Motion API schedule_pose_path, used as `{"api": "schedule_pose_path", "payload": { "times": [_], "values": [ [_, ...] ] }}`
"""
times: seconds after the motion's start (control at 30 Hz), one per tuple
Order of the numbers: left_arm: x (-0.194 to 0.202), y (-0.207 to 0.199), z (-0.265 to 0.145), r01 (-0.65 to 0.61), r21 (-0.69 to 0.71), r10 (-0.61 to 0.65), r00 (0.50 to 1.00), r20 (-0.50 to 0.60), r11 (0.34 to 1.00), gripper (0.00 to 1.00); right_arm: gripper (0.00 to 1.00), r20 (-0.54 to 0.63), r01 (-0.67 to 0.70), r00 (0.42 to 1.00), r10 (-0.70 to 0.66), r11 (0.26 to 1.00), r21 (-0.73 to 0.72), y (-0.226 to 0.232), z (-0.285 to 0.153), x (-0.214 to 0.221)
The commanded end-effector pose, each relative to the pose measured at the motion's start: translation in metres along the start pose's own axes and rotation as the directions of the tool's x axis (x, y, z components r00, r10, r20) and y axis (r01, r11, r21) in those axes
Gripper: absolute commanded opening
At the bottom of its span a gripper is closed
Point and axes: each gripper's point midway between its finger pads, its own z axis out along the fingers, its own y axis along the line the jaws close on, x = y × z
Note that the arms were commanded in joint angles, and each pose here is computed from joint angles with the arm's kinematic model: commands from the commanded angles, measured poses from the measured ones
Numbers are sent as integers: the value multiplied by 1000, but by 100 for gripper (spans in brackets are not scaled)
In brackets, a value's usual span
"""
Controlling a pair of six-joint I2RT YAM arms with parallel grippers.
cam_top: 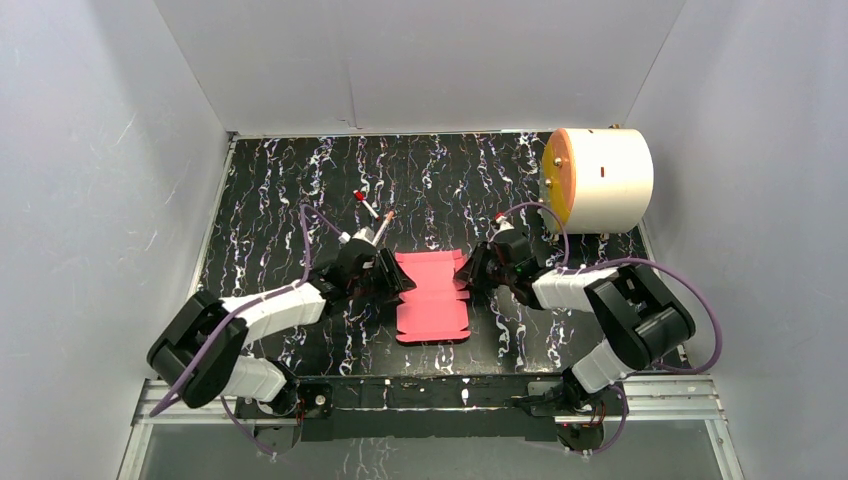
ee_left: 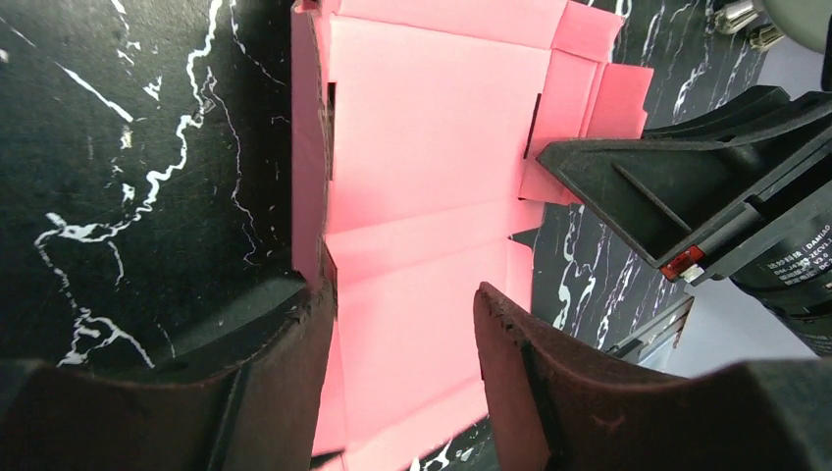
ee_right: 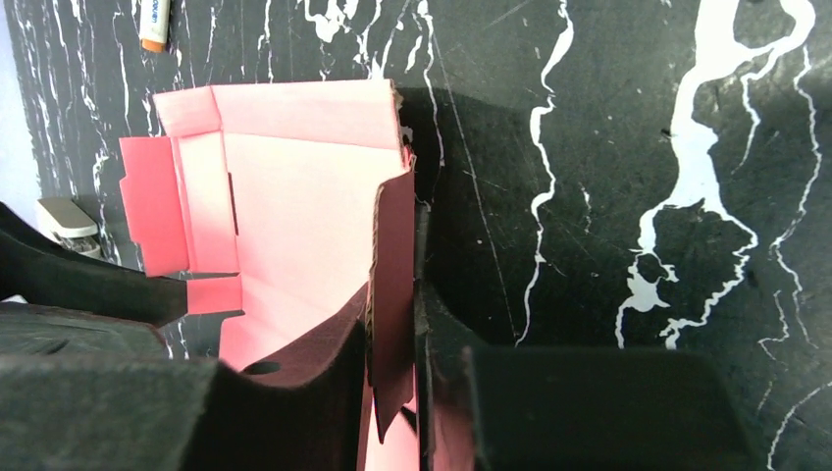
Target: Fold the paper box
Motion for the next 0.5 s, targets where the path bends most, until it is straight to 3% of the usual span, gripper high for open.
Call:
{"api": "schedule_pose_path", "payload": {
  "times": [0.0,0.2,0.47],
  "values": [
    [-22,-7,-20,-88,-29,90,992,92,996,54,30,62,112,992,-112,994,-3,21,-9,-29],
    [-34,11,-40,-143,-112,161,973,167,983,58,48,95,167,981,-171,985,47,22,-24,-43],
    [-34,18,-33,-190,-149,210,969,127,970,59,66,66,197,977,-201,978,67,16,-39,-33]
  ]
}}
